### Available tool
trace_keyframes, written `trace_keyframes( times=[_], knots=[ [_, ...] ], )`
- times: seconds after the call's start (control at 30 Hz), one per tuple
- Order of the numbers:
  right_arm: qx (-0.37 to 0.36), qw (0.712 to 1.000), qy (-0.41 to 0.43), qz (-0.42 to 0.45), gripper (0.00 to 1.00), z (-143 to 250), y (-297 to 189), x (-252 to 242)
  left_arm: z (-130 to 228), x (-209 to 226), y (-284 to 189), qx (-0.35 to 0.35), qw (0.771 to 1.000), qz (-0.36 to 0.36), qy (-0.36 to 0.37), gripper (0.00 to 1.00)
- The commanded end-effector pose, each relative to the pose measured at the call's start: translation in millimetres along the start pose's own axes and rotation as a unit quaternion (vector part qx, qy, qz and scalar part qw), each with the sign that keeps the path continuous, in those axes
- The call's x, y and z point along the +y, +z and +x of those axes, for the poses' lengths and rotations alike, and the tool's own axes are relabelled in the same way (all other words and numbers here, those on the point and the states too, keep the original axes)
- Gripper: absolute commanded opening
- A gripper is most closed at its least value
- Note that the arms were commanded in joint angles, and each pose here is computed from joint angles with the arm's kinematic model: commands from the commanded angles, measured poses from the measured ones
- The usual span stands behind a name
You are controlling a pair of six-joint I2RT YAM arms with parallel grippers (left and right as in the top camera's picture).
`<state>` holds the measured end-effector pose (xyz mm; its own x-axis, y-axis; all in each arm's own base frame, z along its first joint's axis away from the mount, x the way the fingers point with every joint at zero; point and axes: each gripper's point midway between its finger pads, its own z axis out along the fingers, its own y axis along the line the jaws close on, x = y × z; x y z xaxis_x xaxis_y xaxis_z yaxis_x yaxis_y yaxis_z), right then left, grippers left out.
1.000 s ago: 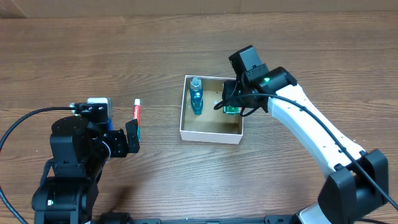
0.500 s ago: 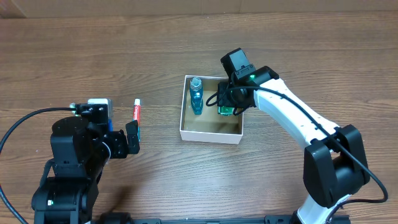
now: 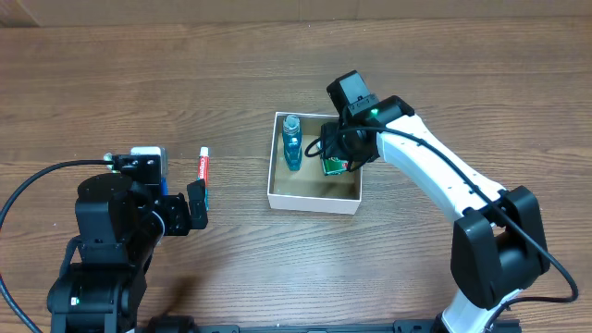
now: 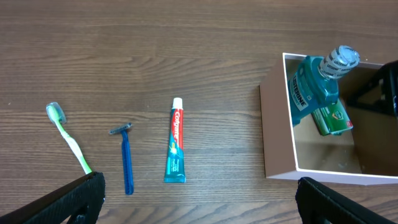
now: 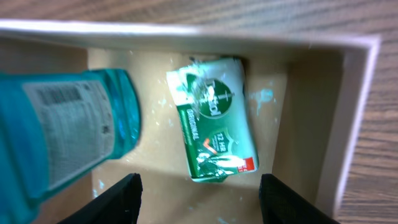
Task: Pack container
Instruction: 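Place the soap bar in the box beside the bottle, release, then grasp the red Colgate toothpaste tube with the left gripper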
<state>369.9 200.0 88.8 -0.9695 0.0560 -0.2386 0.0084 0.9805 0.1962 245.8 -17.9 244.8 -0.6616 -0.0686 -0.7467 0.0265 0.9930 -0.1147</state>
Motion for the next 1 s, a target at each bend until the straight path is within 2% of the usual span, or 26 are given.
trace_keyframes(
  times=[0.0,0.07,0.1,0.17,0.2,0.33,0.47,0.6,0.67,0.73,0.83,0.97],
  knots=[
    [-0.130,0.991,0.001,0.016,0.64,-47,-90,4,-8,-3,-6,-0.013,1.000,0.006,-0.004,1.00],
    [-0.207,0.977,0.018,0.051,0.71,-63,-143,-16,-8,-3,-6,-0.012,1.000,0.006,-0.004,1.00],
    [-0.237,0.969,0.031,0.063,1.00,-68,-164,-29,-7,-3,-6,-0.011,1.000,0.006,-0.004,1.00],
    [-0.273,0.955,0.081,0.082,1.00,-72,-205,-74,-8,-3,-6,-0.012,1.000,0.006,-0.004,1.00],
    [-0.269,0.954,0.097,0.087,1.00,-69,-210,-89,-8,-3,-6,-0.012,1.000,0.006,-0.004,1.00],
    [-0.208,0.954,0.178,0.122,1.00,-29,-225,-163,0,-3,-6,0.004,1.000,0.005,-0.006,1.00],
    [-0.194,0.955,0.190,0.117,1.00,18,-223,-182,7,1,-11,0.021,1.000,-0.006,-0.021,1.00],
    [-0.136,0.969,0.187,0.092,1.00,72,-185,-188,-1,7,-34,0.027,0.999,-0.032,-0.032,1.00],
    [-0.097,0.971,0.202,0.080,1.00,88,-165,-185,-1,6,-33,0.070,0.996,-0.036,-0.043,1.00],
    [-0.086,0.970,0.210,0.083,1.00,94,-154,-188,0,3,-21,0.104,0.993,-0.026,-0.040,1.00],
    [-0.072,0.970,0.207,0.103,1.00,104,-140,-197,3,3,32,0.173,0.984,-0.019,-0.042,1.00],
    [-0.083,0.970,0.206,0.098,1.00,98,-139,-196,19,10,107,0.249,0.967,-0.026,-0.044,1.00]
  ],
)
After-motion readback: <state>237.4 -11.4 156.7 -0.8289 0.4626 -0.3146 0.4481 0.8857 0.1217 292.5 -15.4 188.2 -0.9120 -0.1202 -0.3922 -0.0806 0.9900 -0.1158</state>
